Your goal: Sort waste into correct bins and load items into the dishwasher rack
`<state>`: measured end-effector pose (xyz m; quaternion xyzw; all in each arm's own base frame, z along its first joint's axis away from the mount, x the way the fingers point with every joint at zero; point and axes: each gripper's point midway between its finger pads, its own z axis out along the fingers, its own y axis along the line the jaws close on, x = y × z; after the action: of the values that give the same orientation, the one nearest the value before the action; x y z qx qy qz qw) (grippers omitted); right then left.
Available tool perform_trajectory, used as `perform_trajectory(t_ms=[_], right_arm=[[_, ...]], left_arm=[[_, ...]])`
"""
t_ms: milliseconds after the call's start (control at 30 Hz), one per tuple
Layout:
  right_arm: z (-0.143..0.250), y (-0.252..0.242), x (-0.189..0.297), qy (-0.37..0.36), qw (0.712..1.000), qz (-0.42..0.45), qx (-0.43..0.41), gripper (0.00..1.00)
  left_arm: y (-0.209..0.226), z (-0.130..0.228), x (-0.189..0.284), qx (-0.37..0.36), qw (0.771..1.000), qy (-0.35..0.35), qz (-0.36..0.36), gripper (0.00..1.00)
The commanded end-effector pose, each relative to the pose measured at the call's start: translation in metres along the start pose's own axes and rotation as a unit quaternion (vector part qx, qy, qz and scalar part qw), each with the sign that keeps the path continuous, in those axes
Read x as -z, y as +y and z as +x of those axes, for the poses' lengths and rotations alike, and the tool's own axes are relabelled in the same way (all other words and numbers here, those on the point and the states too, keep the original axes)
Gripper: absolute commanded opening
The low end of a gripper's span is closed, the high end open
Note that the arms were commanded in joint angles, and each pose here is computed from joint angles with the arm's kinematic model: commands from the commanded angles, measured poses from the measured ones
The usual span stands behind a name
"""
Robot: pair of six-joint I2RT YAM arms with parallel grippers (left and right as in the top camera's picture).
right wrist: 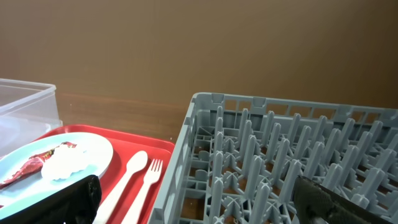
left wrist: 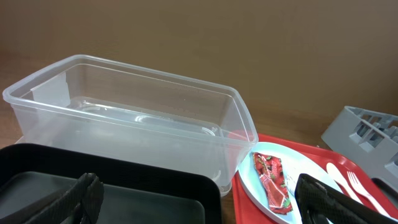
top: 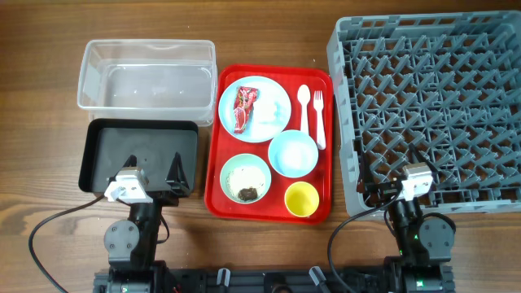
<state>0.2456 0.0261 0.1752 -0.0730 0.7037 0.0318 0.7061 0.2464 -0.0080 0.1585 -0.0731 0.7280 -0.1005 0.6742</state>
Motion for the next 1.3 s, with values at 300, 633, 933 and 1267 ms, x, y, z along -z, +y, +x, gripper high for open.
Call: perform_trajectory(t_ms=[300,633,933,1267], right_arm=[[-0.001,0.002,0.0,-0.003,1.0,-0.007,0.01,1.0],[-0.001,0.002,0.0,-0.003,1.0,-0.007,0.01,1.0],[-0.021,0.02,0.003,-0.021,0.986,-0.064,-0.155,1.0],[-0.097,0.06,0.036,0.128,0.966,-0.18,-0.134,1.0]], left_arm=[[0.001,0.002,0.0,-0.006,1.0,0.002,0.0,1.0],[0.001,0.002,0.0,-0.006,1.0,0.002,0.0,1.0],[-0.042,-0.027,0.007,0.029,0.992,-0.044,0.119,1.0],[-0.092,-0.088,0.023,0.092,0.975,0.087,0.184,1.0]])
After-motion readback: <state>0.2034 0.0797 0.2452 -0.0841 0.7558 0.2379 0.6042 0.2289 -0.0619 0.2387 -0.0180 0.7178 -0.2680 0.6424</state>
